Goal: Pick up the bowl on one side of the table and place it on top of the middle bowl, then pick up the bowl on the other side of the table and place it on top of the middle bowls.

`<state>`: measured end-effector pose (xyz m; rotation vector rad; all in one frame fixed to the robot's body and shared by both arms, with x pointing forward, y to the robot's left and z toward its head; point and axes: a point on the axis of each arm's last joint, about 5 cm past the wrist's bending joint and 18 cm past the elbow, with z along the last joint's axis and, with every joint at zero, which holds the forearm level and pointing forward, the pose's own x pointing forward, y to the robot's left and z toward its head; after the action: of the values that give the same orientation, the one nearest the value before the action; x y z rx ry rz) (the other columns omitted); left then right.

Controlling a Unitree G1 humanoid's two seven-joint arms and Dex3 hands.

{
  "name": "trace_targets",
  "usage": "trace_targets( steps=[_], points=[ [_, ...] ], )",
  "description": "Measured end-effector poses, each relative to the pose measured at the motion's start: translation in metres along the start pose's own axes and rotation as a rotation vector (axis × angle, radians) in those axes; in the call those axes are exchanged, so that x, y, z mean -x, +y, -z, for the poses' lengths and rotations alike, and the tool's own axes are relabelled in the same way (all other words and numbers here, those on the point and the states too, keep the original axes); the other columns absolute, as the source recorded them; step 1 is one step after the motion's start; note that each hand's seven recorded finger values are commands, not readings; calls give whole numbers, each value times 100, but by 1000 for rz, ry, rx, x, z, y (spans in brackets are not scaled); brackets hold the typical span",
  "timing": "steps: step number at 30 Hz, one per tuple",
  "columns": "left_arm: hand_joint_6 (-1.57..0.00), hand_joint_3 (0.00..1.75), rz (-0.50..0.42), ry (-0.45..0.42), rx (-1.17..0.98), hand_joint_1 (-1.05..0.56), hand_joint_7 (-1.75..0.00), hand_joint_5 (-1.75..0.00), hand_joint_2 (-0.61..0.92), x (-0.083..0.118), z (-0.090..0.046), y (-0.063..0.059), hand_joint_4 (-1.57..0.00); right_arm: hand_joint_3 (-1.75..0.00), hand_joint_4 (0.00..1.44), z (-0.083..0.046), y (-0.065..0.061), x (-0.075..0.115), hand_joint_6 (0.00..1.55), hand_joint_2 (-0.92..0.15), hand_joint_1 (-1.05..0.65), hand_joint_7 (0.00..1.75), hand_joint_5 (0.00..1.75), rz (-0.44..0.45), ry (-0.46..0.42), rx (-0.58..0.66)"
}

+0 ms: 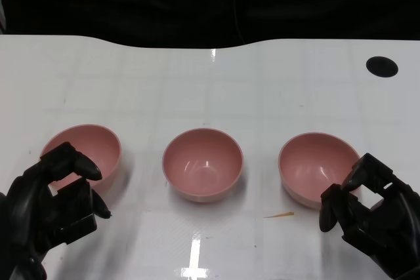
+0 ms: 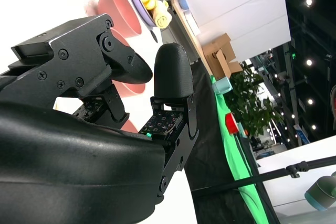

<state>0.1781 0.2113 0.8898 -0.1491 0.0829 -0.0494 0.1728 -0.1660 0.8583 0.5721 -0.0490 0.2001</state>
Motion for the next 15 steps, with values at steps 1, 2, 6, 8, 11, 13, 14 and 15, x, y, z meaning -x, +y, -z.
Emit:
trace_targets(
  steps=[1,2,6,8,11,13,14,15],
  points=[
    [-58,124,0,0,0,16,-175,-175,70,0,0,0,-77,-102,85,0,0,0,75,-61,-8,146,175,0,0,1],
    [-58,124,0,-1,-1,16,-175,-175,70,0,0,0,-77,-102,85,0,0,0,75,-61,-8,146,175,0,0,1],
    [-59,124,0,-2,-3,16,-175,-175,70,0,0,0,-78,-102,86,0,0,0,75,-61,-7,147,175,1,0,0],
    [-59,125,1,-4,-3,17,-175,-175,70,0,0,0,-78,-102,86,0,0,0,75,-61,-7,147,175,1,0,0],
    [-59,125,3,-5,-3,17,-175,-175,70,0,0,0,-78,-103,86,0,0,0,75,-61,-7,148,175,1,0,0],
    [-59,125,3,-5,-3,16,-175,-175,70,0,0,0,-78,-104,86,0,0,0,75,-61,-7,148,175,1,0,0],
    [-59,125,3,-5,-3,17,-175,-175,70,0,0,0,-79,-104,86,0,0,0,75,-61,-7,148,175,1,0,0],
    [-59,126,3,-5,-3,17,-175,-175,70,0,0,0,-79,-104,85,0,0,0,75,-60,-7,148,175,1,0,0]
  ],
)
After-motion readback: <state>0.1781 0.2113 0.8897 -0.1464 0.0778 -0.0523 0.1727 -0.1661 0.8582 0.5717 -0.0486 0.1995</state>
